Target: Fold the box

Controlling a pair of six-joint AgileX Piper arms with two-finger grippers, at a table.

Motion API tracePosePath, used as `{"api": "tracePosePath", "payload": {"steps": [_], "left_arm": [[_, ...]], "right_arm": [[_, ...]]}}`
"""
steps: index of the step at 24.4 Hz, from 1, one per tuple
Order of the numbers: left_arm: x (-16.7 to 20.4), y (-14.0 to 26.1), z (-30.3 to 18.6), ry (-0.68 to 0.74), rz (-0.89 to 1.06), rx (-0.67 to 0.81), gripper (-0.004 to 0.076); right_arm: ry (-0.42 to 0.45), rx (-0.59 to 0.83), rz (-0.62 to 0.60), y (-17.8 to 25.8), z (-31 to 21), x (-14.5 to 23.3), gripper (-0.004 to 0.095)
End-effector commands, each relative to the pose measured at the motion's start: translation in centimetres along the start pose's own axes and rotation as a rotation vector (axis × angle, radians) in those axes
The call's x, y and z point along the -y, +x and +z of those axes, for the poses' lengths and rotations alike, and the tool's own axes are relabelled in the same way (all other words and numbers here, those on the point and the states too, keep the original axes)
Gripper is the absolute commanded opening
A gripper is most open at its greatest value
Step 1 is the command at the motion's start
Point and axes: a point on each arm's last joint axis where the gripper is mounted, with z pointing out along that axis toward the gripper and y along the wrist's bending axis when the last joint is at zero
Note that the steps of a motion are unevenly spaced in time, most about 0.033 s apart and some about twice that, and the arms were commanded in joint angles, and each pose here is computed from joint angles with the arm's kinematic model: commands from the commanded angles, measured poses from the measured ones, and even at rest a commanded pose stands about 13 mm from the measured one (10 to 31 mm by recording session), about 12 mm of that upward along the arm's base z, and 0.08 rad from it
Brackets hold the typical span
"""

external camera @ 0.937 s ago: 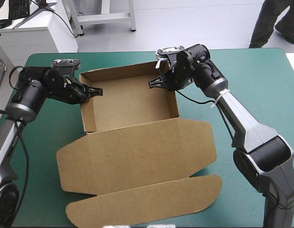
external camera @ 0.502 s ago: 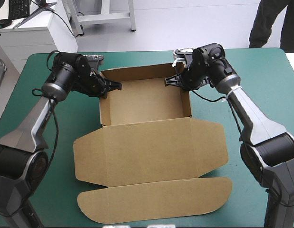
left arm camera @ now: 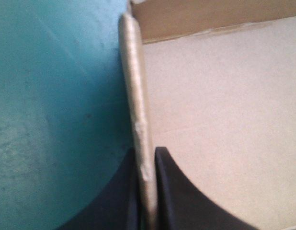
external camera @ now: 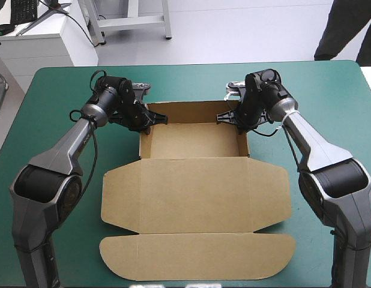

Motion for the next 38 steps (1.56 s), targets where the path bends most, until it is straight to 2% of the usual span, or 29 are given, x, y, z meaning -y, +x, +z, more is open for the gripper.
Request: {"api": "tracePosePath", "payload": {"steps": [1, 5, 7, 8, 9, 11, 13, 14, 17, 20, 23, 26, 29, 33, 38], "left_arm": [[0.4, 0.5, -1.7, -0.004, 0.08, -0.014, -0.0008], [0.4, 0.6, -1.7, -0.011, 0.083, -0.024, 0.0054], [0.3, 0.7, -1.7, -0.012, 0.082, -0.041, 0.012], [0.3, 0.8, -1.7, -0.013, 0.082, -0.048, 0.0204], [0.3, 0.8, -1.7, -0.013, 0.082, -0.048, 0.0241], [0.4, 0.7, -1.9, -0.007, 0.082, -0.041, 0.0393], [0.6, 0.2, -2.7, -0.006, 0.088, -0.011, 0.0503], [0.8, -0.2, -3.7, -0.004, 0.094, 0.01, 0.0527], [1.4, -1.2, -6.4, 0.009, 0.108, 0.104, 0.0527], [2.2, -2.4, -10.1, 0.035, 0.125, 0.238, 0.0527], [3.0, -3.1, -15.4, 0.065, 0.148, 0.422, 0.0507], [3.3, -2.5, -19.8, 0.068, 0.165, 0.555, 0.0449], [3.3, -0.9, -24.7, 0.053, 0.177, 0.691, 0.0305], [3.0, 2.6, -30.3, 0.025, 0.217, 0.82, 0.0006], [2.6, 7.3, -35.7, 0.021, 0.261, 0.942, -0.001]], "right_arm": [[-0.008, 0.041, -0.02, 0.0, -2.6, 0.0, 0.0095], [0.015, 0.058, -0.029, -0.2, -2.9, 0.1, 0.037], [0.013, 0.066, -0.027, -0.3, -3.1, 0.1, 0.048], [0.018, 0.07, -0.033, -0.4, -3.2, 0.1, 0.0557], [0.027, 0.074, -0.036, -0.4, -3.3, 0.2, 0.0574], [0.046, 0.079, -0.041, -0.4, -3.3, 0.4, 0.058], [0.045, 0.083, -0.041, -0.4, -3.6, 0.4, 0.058], [0.043, 0.091, -0.042, -0.4, -3.9, 0.4, 0.058], [0.039, 0.124, -0.043, -0.3, -5.3, 0.3, 0.058], [0.024, 0.214, -0.055, -0.6, -8.4, 0.1, 0.0578], [0.005, 0.346, -0.082, -0.5, -13.1, -0.1, 0.0578], [0.014, 0.41, -0.114, 0.0, -15.7, 0.0, 0.0577], [0.028, 0.443, -0.12, 0.5, -17.1, 0.2, 0.0577], [0.031, 0.459, -0.106, 0.8, -17.7, 0.3, 0.0577], [0.022, 0.453, -0.103, 0.8, -17.6, 0.3, 0.0577]]}}
